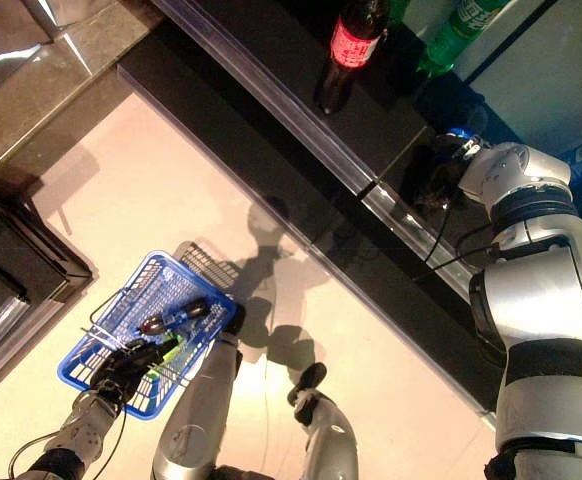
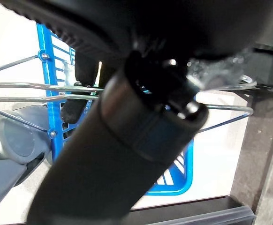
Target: Pick up the drink and place into the basket.
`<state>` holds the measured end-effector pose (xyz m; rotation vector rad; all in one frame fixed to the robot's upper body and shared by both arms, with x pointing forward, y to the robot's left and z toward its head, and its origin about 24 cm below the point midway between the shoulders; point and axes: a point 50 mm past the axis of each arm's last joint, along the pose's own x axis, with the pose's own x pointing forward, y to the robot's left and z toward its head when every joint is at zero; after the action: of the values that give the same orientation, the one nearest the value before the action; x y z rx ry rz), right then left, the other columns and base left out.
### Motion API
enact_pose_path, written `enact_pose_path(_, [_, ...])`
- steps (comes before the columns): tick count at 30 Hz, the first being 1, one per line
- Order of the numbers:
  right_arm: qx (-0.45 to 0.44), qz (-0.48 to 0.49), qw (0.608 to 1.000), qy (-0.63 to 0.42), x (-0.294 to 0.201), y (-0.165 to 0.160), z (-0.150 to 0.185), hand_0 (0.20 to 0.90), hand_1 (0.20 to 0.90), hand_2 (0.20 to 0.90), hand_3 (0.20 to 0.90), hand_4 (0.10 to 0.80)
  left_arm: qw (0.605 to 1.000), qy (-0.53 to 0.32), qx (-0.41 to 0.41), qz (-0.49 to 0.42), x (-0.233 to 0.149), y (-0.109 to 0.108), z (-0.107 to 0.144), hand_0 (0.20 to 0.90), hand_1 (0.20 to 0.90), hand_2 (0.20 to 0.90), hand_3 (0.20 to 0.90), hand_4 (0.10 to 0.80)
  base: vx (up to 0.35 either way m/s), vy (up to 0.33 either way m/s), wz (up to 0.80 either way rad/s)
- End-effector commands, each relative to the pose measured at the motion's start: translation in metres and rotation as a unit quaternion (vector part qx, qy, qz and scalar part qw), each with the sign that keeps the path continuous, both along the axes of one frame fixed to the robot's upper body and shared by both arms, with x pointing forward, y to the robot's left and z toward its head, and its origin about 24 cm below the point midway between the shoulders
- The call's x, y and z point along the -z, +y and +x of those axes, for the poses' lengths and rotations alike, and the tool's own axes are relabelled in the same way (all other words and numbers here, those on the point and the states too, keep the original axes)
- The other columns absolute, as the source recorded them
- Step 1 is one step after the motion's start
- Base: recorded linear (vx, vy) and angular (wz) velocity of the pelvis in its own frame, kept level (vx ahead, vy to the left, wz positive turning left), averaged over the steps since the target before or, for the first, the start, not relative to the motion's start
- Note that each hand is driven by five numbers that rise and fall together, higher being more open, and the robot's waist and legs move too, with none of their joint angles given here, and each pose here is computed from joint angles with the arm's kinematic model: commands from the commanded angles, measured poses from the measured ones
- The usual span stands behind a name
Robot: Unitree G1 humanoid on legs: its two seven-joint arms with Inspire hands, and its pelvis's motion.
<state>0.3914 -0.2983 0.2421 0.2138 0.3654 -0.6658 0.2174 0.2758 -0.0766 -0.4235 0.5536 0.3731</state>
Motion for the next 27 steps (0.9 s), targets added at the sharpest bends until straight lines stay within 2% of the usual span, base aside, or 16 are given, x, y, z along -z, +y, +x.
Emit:
enact_pose_path(1, [-0.005, -0.002, 1.000, -0.019, 0.012, -0.005, 0.000, 0.300, 0.300, 0.300, 0.200, 0.100, 0.998, -0.011, 0.044, 0.037, -0.004, 0.015, -0.023, 0.300, 0.300, 0.300, 0.200, 0.100, -0.066, -0.025, -0.03])
enact_pose_path(9, [-0.037, -0.030, 0.991, -0.128, -0.017, 0.017, 0.005, 0.300, 0.300, 0.300, 0.200, 0.100, 0.999, -0.025, 0.031, 0.034, -0.003, 0.012, -0.025, 0.300, 0.300, 0.300, 0.200, 0.100, -0.096, -0.007, -0.03])
enact_pose_path(17, [-0.096, -0.069, 0.970, -0.214, -0.038, 0.046, -0.005, 0.300, 0.300, 0.300, 0.200, 0.100, 1.000, -0.028, 0.000, 0.009, 0.007, 0.009, -0.037, 0.300, 0.300, 0.300, 0.200, 0.100, -0.046, -0.006, 0.00])
enact_pose_path(21, [-0.133, -0.079, 0.960, -0.232, -0.032, 0.061, -0.013, 0.300, 0.300, 0.300, 0.200, 0.100, 0.999, -0.046, -0.012, -0.009, 0.008, 0.004, -0.039, 0.300, 0.300, 0.300, 0.200, 0.100, -0.005, 0.006, 0.01])
enact_pose_path(27, [-0.213, -0.065, 0.947, -0.232, 0.015, 0.100, -0.039, 0.300, 0.300, 0.300, 0.200, 0.100, 0.993, -0.107, -0.026, -0.037, 0.000, -0.009, -0.032, 0.300, 0.300, 0.300, 0.200, 0.100, -0.018, 0.024, -0.07])
